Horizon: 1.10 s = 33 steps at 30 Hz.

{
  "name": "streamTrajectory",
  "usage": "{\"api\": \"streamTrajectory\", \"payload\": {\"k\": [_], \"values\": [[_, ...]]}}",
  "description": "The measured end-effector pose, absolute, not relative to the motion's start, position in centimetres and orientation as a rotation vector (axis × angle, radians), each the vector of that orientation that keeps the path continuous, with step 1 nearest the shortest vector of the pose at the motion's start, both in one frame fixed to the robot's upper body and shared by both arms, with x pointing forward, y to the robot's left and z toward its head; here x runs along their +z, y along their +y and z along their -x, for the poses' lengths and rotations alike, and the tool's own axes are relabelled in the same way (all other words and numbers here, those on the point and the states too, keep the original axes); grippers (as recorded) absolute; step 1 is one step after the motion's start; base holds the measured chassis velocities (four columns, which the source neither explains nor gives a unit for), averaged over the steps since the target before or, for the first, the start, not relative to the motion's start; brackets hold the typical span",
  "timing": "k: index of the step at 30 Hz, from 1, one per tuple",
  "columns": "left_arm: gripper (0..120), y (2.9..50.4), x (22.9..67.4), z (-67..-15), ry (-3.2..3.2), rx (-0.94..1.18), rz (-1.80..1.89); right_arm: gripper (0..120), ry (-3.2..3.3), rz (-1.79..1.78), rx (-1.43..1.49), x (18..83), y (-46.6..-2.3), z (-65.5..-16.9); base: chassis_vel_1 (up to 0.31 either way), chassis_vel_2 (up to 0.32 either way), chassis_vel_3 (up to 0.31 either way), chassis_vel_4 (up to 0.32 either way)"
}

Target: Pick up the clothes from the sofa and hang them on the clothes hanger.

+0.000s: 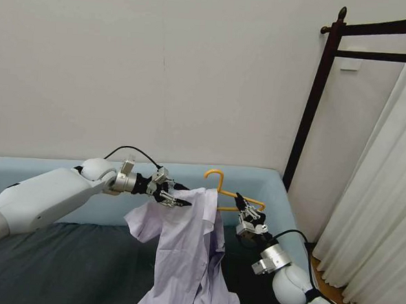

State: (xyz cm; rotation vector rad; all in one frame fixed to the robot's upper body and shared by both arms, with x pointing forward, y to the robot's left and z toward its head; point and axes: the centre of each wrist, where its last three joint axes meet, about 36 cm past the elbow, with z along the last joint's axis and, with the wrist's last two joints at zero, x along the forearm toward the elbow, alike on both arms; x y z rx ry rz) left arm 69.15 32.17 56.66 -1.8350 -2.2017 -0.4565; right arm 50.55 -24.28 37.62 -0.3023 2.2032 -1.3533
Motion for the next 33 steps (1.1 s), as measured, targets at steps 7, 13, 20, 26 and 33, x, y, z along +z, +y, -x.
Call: {"api": "streamTrajectory", "payload": {"k": [7, 13, 20, 26, 33], "values": [[14, 32.2, 56.3, -69.0, -2.205, -0.460, 1.838, 4, 2.199, 0.319, -1.357, 37.5, -24.3, -50.5, 0.000, 0.000, 0.000, 0.000], [8, 32.1, 56.2, -68.9, -2.205, -0.459, 1.842, 4, 2.200, 0.324, -1.356, 37.5, -24.2, -50.5, 0.000, 0.000, 0.000, 0.000], [8, 32.2, 55.9, -68.7, -2.216, -0.461, 1.844, 4, 2.208, 0.334, -1.351, 37.1, -23.9, -50.1, 0.000, 0.000, 0.000, 0.000], [8, 32.8, 55.8, -68.4, -2.244, -0.475, 1.837, 5, 2.224, 0.362, -1.335, 37.2, -23.6, -49.2, 0.000, 0.000, 0.000, 0.000], [8, 33.5, 55.1, -67.8, -2.263, -0.479, 1.821, 28, 2.249, 0.365, -1.296, 37.4, -22.4, -47.8, 0.000, 0.000, 0.000, 0.000]]}}
